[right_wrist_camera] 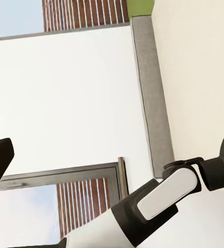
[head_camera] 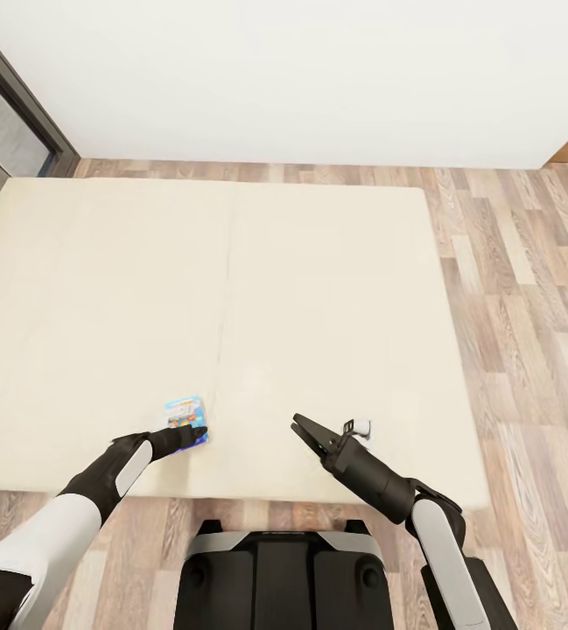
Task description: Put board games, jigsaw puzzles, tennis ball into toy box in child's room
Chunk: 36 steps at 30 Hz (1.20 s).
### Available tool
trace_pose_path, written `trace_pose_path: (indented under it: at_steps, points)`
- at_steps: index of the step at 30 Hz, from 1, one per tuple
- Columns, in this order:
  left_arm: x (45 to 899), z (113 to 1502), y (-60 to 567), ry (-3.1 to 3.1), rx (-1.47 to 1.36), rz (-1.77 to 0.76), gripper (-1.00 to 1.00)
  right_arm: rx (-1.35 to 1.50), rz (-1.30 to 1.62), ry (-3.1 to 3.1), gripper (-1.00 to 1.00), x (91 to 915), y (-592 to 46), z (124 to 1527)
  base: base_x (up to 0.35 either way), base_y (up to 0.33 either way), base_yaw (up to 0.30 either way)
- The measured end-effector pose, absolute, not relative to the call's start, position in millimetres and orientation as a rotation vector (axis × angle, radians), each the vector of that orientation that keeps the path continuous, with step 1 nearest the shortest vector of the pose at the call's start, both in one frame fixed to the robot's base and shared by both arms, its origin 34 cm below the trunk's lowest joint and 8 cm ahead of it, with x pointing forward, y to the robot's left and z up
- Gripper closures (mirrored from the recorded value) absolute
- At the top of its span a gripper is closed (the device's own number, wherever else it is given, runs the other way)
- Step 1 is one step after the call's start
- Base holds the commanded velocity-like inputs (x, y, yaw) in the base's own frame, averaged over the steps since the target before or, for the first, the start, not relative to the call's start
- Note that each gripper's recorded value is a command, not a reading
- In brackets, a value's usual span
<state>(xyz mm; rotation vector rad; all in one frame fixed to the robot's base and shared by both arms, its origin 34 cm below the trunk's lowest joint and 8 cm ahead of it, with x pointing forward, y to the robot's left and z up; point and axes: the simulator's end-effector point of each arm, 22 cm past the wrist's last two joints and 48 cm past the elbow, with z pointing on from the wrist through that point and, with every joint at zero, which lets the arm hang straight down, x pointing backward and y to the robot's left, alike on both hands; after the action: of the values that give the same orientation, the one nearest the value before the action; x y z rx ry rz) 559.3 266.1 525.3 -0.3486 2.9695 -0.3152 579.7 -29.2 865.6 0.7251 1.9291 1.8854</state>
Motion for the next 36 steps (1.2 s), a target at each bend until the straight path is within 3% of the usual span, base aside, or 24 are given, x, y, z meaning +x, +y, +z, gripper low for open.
trace_pose_path:
  at_steps: [36]
  points:
    - [559.0,525.5,262.4,2.966,-0.359,-0.309,-1.0,0.732,1.873,1.898,-1.0,582.0,-36.1,867.5,0.0,-0.053,0.0]
